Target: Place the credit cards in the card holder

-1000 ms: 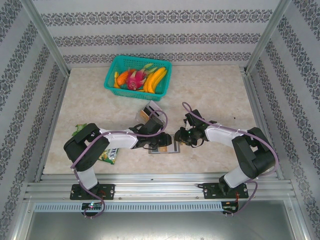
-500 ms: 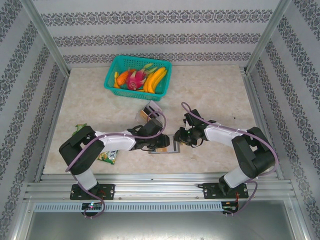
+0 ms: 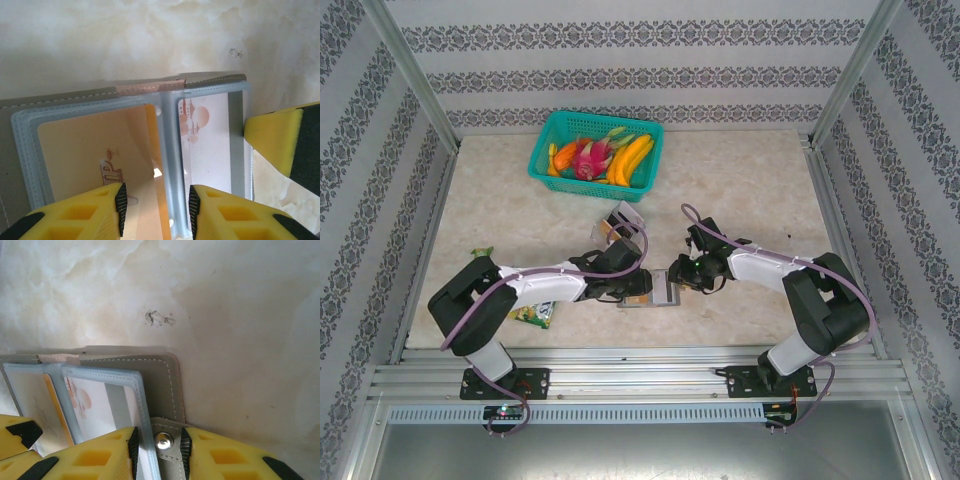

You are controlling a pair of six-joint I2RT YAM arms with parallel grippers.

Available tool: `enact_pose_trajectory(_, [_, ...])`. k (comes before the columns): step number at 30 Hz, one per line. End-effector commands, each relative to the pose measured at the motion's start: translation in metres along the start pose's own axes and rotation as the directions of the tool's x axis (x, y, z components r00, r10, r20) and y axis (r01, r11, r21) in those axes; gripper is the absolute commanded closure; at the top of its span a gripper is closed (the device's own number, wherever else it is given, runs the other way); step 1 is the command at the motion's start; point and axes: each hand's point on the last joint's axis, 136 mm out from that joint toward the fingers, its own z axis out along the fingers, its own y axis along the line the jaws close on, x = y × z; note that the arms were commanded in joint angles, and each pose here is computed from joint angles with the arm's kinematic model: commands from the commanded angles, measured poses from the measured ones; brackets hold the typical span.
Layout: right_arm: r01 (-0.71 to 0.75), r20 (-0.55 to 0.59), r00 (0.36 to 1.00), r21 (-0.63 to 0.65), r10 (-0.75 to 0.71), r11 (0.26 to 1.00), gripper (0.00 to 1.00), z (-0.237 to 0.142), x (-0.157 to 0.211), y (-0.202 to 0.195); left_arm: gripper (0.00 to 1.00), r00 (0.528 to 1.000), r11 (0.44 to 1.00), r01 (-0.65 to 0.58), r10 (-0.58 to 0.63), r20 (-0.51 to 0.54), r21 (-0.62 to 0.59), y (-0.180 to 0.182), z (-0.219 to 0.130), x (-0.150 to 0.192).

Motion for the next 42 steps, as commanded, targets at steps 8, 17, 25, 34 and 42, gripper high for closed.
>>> enact_pose_trajectory(8, [0.099, 0.112, 0.988, 0.088, -0.109, 0.991, 0.6, -0.041, -0.021, 0.009, 0.54, 0.984, 0.999, 0.016, -0.023, 0.179, 0.037, -0.002, -0.056, -0.039])
enact_pose_trajectory(17, [0.173, 0.171, 0.971, -0.013, -0.169, 0.985, 0.6, -0.052, -0.033, 0.047, 0.51, 0.945, 0.975, 0.206, -0.219, 0.241, 0.078, 0.046, -0.083, -0.071])
enact_pose_trajectory(25, [0.467, 0.185, 0.861, 0.08, -0.473, 0.881, 0.64, -0.057, -0.06, 0.115, 0.45, 0.853, 0.885, 0.423, -0.462, 0.243, 0.195, 0.088, -0.091, -0.117])
enact_pose_trajectory(34, [0.619, 0.099, 0.744, 0.267, -0.66, 0.738, 0.66, -0.029, -0.093, 0.159, 0.52, 0.834, 0.837, 0.504, -0.536, 0.132, 0.212, 0.095, -0.059, -0.145])
enact_pose_trajectory(42, [0.687, 0.048, 0.698, 0.239, -0.715, 0.687, 0.67, -0.007, -0.095, 0.184, 0.56, 0.821, 0.821, 0.53, -0.559, 0.113, 0.212, 0.102, -0.041, -0.15])
